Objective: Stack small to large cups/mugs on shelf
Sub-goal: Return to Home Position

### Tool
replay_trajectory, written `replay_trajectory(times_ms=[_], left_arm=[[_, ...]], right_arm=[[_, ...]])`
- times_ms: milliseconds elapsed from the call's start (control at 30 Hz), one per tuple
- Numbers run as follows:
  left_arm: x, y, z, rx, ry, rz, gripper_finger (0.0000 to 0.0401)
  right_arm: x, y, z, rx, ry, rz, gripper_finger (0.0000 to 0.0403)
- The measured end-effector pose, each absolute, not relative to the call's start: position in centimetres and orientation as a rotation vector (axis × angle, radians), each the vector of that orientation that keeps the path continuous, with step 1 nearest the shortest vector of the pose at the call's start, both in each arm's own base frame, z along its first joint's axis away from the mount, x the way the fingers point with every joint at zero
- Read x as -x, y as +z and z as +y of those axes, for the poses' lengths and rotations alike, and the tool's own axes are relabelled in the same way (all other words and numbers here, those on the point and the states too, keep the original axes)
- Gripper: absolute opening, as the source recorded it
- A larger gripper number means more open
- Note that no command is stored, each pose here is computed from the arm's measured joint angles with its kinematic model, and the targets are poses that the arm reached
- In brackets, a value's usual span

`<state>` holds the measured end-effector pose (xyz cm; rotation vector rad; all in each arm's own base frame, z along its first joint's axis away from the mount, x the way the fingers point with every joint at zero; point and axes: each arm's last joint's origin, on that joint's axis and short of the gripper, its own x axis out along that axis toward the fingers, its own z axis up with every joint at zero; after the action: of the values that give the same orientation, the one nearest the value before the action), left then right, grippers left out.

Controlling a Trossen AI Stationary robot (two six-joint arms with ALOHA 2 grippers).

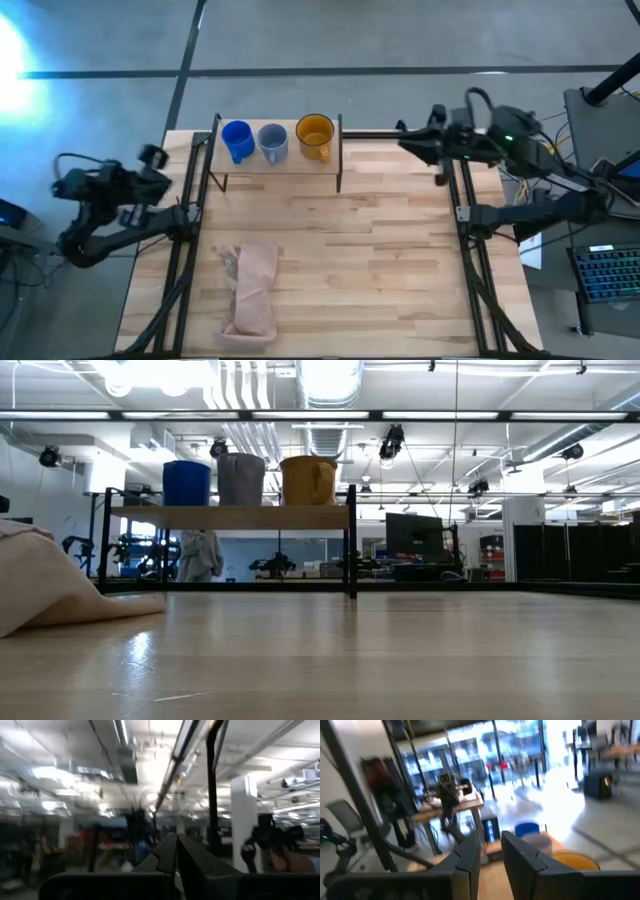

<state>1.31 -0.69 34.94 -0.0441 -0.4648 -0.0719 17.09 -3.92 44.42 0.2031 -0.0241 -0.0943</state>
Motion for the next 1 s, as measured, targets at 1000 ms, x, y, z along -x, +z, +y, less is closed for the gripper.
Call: replay_trajectory(times_ms=[1000], left_arm=[[-8.3,21.3,1.7,0.307,-0.301,-0.407,0.0002]], right_arm=[[-11.1,29.1,-2.4,-0.048,-0.096,-0.29,0.0084]])
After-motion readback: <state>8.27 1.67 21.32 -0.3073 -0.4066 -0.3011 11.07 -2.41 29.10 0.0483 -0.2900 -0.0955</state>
